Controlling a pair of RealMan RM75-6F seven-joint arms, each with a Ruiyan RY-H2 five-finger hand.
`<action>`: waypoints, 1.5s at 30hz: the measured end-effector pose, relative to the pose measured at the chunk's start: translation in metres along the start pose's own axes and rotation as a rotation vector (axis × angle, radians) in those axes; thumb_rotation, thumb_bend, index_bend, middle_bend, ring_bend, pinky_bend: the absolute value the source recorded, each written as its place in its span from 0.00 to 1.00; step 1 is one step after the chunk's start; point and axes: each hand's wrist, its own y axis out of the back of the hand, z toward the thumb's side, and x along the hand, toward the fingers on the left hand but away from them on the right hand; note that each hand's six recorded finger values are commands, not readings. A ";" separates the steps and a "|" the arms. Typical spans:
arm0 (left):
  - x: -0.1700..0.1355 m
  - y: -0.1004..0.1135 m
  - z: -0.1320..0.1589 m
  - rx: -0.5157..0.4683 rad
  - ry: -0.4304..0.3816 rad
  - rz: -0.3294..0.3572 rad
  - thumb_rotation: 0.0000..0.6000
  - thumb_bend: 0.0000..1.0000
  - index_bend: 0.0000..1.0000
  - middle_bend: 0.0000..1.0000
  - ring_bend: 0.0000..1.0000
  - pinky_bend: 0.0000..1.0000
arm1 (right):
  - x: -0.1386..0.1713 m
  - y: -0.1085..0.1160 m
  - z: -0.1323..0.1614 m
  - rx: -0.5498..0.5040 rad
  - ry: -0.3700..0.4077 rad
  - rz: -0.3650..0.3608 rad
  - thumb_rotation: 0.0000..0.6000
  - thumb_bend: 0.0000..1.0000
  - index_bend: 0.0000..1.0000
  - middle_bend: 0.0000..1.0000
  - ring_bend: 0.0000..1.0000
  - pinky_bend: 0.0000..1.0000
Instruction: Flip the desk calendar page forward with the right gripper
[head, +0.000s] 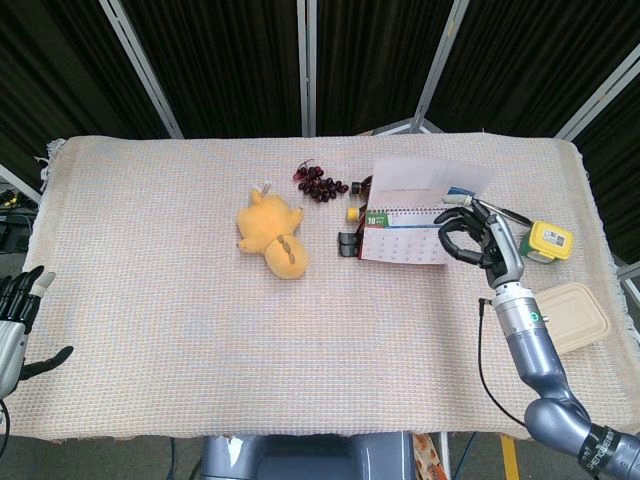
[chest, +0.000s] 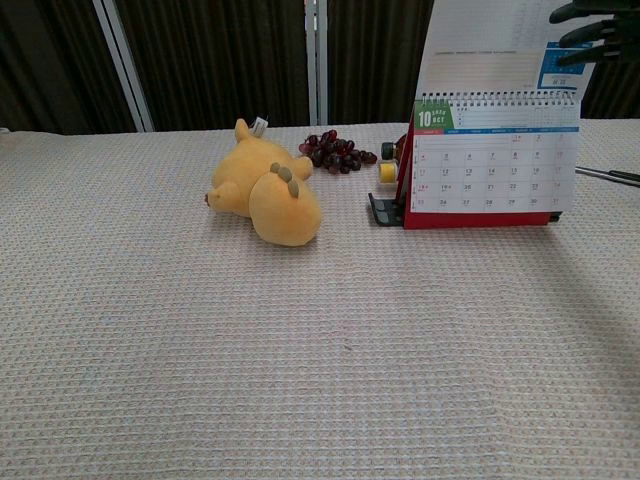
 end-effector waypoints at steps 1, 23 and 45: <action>0.000 0.000 0.000 0.001 0.001 0.000 1.00 0.11 0.00 0.00 0.00 0.00 | -0.003 0.002 0.003 0.016 0.008 -0.004 1.00 0.29 0.22 0.33 0.28 0.18; 0.011 -0.010 -0.009 0.011 0.030 -0.029 1.00 0.11 0.00 0.00 0.00 0.00 | -0.077 0.003 -0.026 0.592 -0.079 0.112 1.00 0.16 0.00 0.11 0.00 0.00; 0.007 -0.009 -0.008 0.003 0.019 -0.027 1.00 0.11 0.00 0.00 0.00 0.00 | -0.017 0.014 0.004 0.667 0.132 0.079 1.00 0.17 0.00 0.01 0.00 0.00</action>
